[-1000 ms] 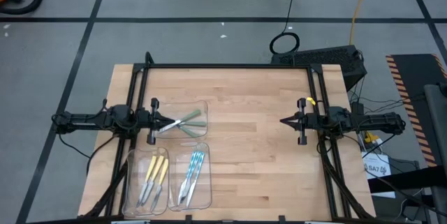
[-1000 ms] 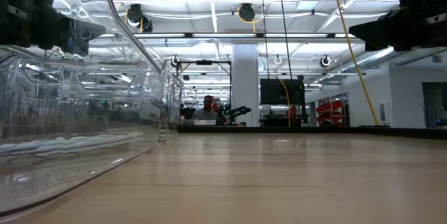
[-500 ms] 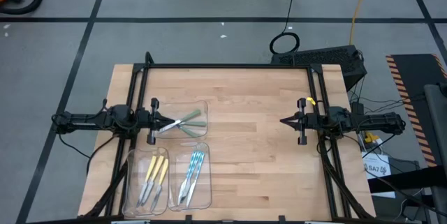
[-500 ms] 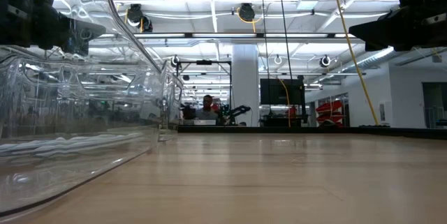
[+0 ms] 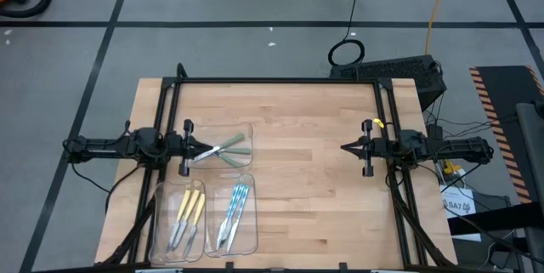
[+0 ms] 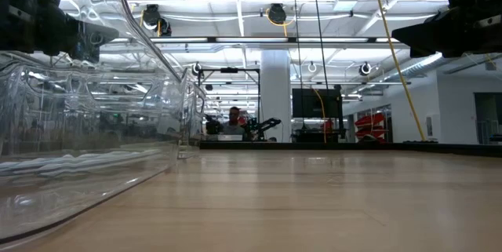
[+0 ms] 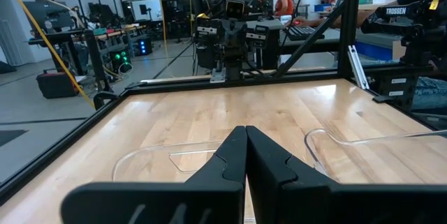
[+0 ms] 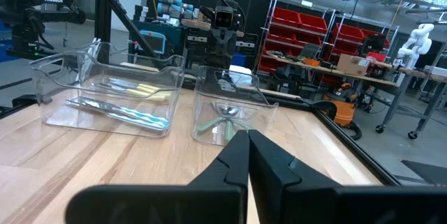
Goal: Sort silverware by color (type)
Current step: Return to Home Position
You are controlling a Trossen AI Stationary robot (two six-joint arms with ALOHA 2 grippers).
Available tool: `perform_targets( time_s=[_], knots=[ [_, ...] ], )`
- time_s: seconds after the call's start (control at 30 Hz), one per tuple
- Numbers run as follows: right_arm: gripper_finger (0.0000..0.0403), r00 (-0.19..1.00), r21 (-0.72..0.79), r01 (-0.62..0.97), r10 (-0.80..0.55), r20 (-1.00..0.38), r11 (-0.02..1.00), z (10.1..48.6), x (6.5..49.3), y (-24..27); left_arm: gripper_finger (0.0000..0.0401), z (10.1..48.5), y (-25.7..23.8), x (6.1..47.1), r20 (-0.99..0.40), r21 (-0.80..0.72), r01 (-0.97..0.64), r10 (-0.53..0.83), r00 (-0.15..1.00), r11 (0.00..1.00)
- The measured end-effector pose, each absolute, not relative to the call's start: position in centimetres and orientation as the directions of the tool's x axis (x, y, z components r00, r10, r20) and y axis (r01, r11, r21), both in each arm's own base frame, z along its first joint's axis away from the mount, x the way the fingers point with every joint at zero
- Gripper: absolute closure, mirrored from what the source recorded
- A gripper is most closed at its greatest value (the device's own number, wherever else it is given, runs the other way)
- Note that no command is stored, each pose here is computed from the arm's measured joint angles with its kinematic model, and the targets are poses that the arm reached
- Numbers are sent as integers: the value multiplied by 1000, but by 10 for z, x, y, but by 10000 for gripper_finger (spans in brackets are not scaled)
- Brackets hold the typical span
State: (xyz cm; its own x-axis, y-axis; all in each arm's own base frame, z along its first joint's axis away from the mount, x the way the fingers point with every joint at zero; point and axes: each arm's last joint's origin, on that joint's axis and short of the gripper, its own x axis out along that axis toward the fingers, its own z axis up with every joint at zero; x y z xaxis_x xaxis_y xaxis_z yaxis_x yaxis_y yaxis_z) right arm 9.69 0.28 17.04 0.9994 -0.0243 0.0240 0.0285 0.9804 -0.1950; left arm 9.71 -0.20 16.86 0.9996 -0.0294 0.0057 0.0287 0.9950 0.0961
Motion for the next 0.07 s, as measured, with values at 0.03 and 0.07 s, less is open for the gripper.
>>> perform_targets(
  time_s=[0.03, 0.07],
  knots=[
    [401, 999, -195, 29, -24, 24, 980, 170, 97, 3, 396, 169, -2, 97, 6, 96, 29, -29, 1000, 995],
    [401, 999, -195, 29, -25, 24, 980, 170, 97, 3, 396, 169, -2, 97, 6, 96, 29, -29, 1000, 995]
  ],
)
